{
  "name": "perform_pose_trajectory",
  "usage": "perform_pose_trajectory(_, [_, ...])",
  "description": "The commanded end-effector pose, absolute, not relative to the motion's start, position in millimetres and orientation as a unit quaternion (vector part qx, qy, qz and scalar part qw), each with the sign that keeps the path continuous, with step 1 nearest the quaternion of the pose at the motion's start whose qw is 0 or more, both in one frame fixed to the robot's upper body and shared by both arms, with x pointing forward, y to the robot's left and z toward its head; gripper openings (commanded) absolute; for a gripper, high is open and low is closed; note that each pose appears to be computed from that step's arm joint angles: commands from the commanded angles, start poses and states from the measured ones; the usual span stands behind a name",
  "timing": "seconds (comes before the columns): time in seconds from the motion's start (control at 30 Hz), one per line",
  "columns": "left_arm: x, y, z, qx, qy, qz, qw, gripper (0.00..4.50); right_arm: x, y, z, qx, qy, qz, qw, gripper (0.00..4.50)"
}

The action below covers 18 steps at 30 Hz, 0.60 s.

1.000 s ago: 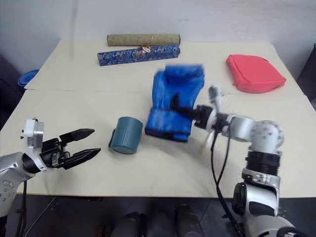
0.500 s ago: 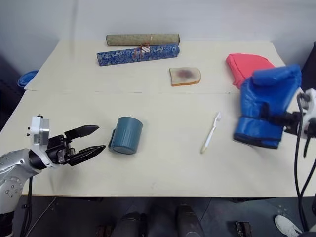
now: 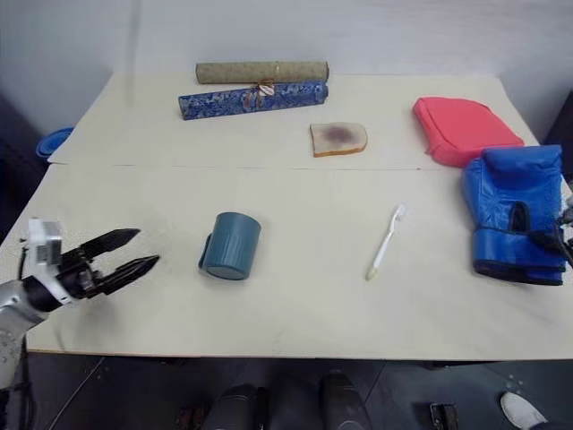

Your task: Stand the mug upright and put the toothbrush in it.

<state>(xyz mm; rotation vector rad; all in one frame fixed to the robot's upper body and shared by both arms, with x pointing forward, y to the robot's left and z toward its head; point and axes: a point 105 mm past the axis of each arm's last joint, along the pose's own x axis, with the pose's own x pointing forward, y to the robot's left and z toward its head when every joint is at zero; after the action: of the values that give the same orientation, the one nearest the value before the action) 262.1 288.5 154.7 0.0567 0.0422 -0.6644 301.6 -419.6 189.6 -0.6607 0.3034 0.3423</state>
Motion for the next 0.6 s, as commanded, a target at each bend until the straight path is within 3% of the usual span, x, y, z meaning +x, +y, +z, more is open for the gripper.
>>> perform_pose_trajectory(0.03, [259.0, 331.8, 158.0, 0.057, 0.036, -0.233, 0.97, 4.5, 296.5, -371.5, 219.8, -0.359, -0.026, 0.258, 0.897, 4.48])
perform_pose_trajectory(0.17, [251.4, 381.9, 132.3, 0.043, 0.148, -0.099, 0.983, 4.5, 279.9, -282.6, 207.5, -0.291, -0.138, 0.413, 0.852, 4.48])
perform_pose_trajectory(0.23, [247.1, 399.1, 128.2, -0.006, 0.185, -0.037, 0.982, 4.5, 266.9, -246.5, 196.2, -0.283, -0.147, 0.485, 0.814, 4.48])
perform_pose_trajectory(0.33, [241.6, 408.1, 131.4, -0.015, 0.224, 0.003, 0.974, 4.5, 260.1, -210.6, 195.9, -0.244, -0.19, 0.517, 0.798, 4.48])
perform_pose_trajectory(0.43, [241.9, 389.4, 139.4, -0.007, 0.24, -0.038, 0.97, 4.5, 250.7, -193.6, 188.7, -0.223, -0.194, 0.544, 0.785, 4.48])
perform_pose_trajectory(0.6, [256.6, 324.5, 163.4, -0.039, 0.206, -0.177, 0.962, 4.5, 244.6, -195.4, 184.5, -0.221, -0.192, 0.54, 0.789, 4.48])
